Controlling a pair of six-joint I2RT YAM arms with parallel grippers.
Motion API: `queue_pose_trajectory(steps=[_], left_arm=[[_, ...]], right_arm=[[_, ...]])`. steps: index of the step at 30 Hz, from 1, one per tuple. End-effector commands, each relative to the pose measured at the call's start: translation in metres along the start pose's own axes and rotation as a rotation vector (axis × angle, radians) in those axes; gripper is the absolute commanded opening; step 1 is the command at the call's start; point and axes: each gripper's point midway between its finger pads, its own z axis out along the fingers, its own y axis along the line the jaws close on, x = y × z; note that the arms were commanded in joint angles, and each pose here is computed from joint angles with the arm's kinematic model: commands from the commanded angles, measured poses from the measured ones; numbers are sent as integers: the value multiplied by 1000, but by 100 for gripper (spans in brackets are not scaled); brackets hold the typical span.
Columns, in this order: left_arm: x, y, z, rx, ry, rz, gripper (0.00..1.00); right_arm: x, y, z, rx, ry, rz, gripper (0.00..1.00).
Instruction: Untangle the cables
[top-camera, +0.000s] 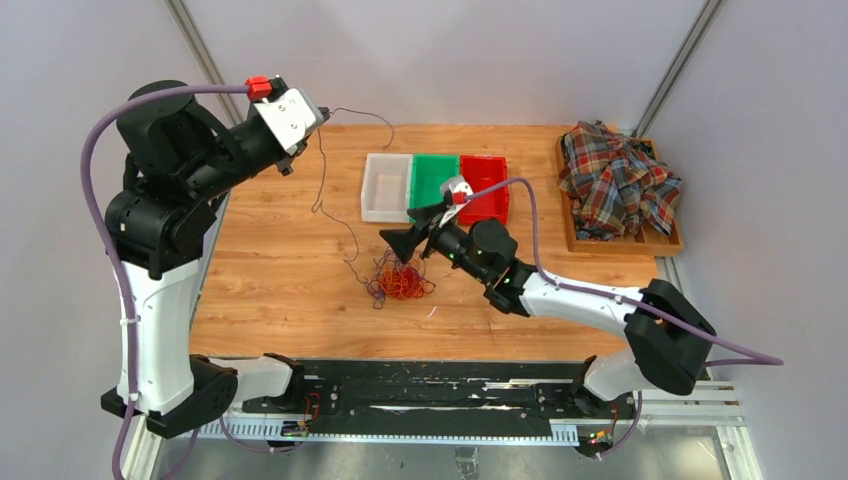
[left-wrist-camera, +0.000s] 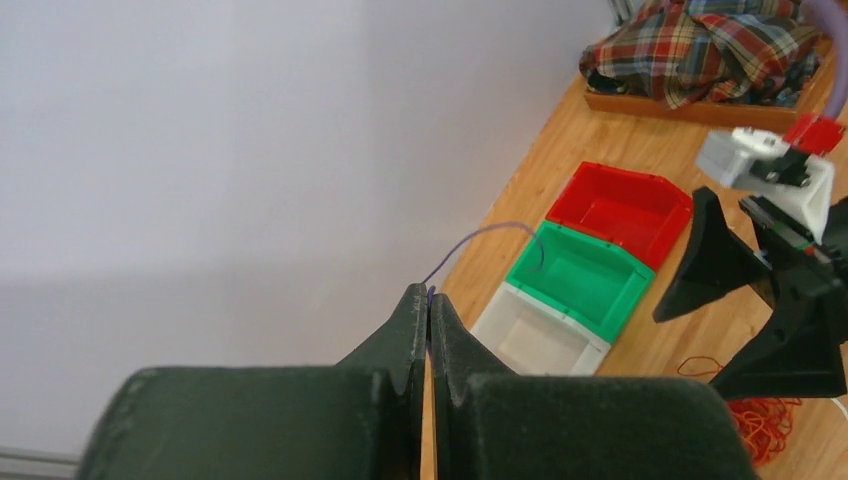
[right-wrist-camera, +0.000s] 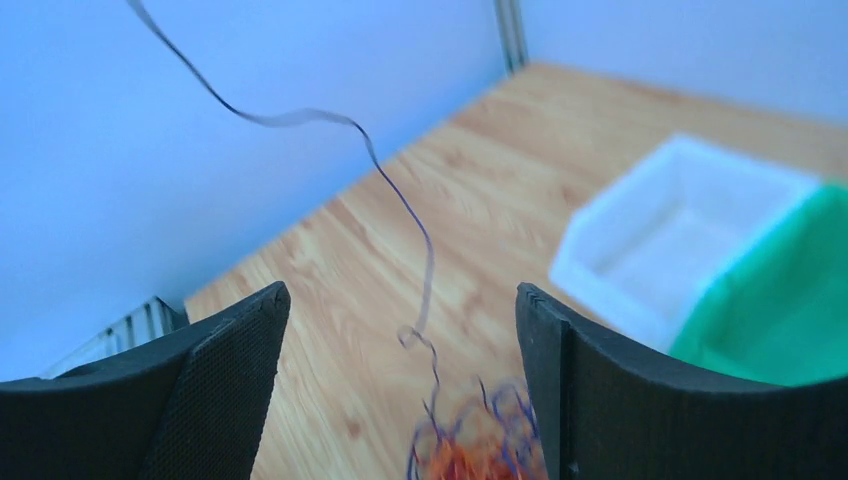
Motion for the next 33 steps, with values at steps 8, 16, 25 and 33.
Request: queue_pose_trajectory(steps=[8, 16, 25, 33], left_arm=[[-7, -4, -6, 2, -30, 8, 0], [-2, -6, -3, 1, -15, -47, 1], [1, -2, -5, -37, 7, -107, 0], [27, -7, 1, -47, 70, -124, 0]], right_arm=[[-32, 94, 57, -338, -90, -198, 84], [-42, 105, 111, -292, -161, -229, 82], [-49, 81, 152, -101, -216, -350, 47], [-121, 33, 120, -6, -325, -295, 1]])
